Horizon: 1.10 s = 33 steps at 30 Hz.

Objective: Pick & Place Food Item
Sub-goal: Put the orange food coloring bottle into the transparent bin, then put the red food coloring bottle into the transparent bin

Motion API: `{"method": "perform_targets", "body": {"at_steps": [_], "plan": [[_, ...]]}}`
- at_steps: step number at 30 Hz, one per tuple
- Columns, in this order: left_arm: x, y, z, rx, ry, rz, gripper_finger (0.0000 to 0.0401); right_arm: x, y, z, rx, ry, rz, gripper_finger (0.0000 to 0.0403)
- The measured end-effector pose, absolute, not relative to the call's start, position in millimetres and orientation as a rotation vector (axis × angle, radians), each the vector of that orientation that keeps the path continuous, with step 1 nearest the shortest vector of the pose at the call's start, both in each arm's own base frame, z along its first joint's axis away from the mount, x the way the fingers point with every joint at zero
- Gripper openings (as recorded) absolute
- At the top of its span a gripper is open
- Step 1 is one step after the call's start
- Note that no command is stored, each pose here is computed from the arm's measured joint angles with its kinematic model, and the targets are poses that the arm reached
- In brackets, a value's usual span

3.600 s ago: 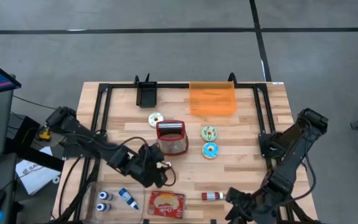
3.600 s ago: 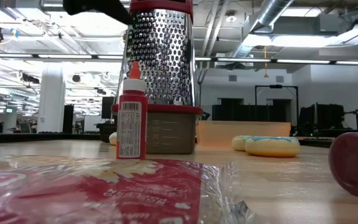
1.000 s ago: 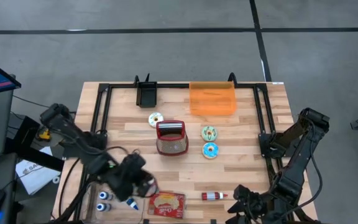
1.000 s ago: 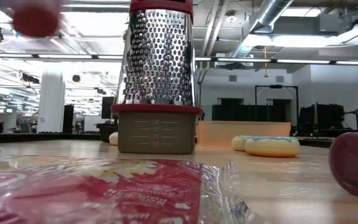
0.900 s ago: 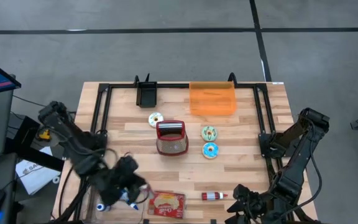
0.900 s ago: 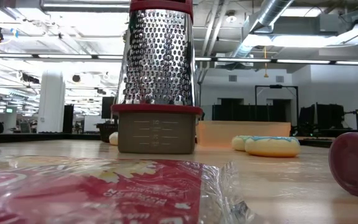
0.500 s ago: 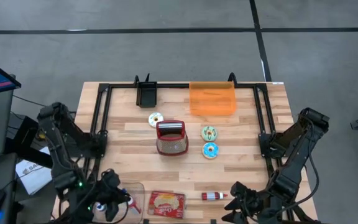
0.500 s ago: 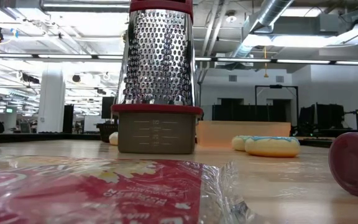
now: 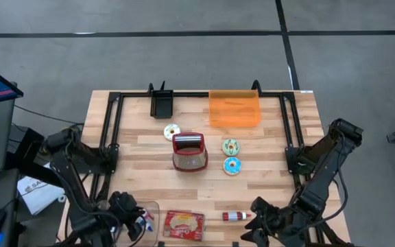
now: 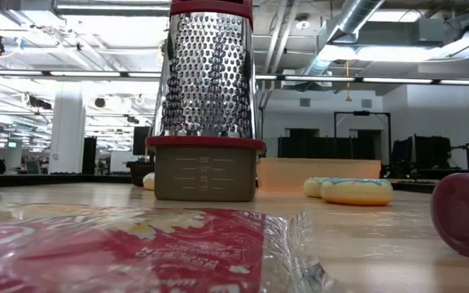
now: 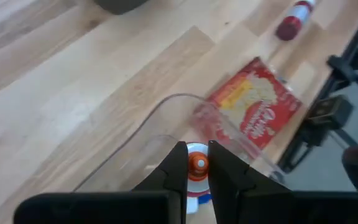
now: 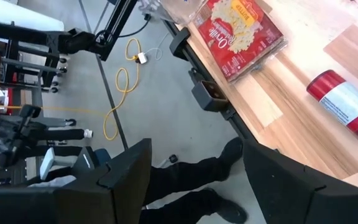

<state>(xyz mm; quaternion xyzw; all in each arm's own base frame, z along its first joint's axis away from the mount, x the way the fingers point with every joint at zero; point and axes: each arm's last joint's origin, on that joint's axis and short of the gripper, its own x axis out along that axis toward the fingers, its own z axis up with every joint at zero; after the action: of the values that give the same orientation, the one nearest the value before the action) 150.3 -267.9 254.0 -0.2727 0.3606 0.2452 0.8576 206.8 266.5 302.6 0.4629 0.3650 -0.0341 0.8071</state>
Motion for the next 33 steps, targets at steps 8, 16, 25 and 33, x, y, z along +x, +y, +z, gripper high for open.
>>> {"method": "perform_targets", "body": {"at_steps": [8, 16, 25, 33], "plan": [[155, -276, 227, -0.538, 0.749, 0.605, 0.003, 218, 258, 303, 0.971, 0.76, -0.093, 0.0244], [162, -274, 222, -0.501, 0.758, 0.623, 0.0087, 218, 258, 303, 0.952, 0.759, -0.083, 0.0244], [160, -272, 229, -0.488, 0.768, 0.603, 0.0163, 217, 257, 301, 0.923, 0.769, -0.091, 0.0244], [154, -254, 269, -0.484, 0.69, 0.485, 0.0177, 202, 246, 286, 0.769, 0.964, -0.203, 0.0244]]}}
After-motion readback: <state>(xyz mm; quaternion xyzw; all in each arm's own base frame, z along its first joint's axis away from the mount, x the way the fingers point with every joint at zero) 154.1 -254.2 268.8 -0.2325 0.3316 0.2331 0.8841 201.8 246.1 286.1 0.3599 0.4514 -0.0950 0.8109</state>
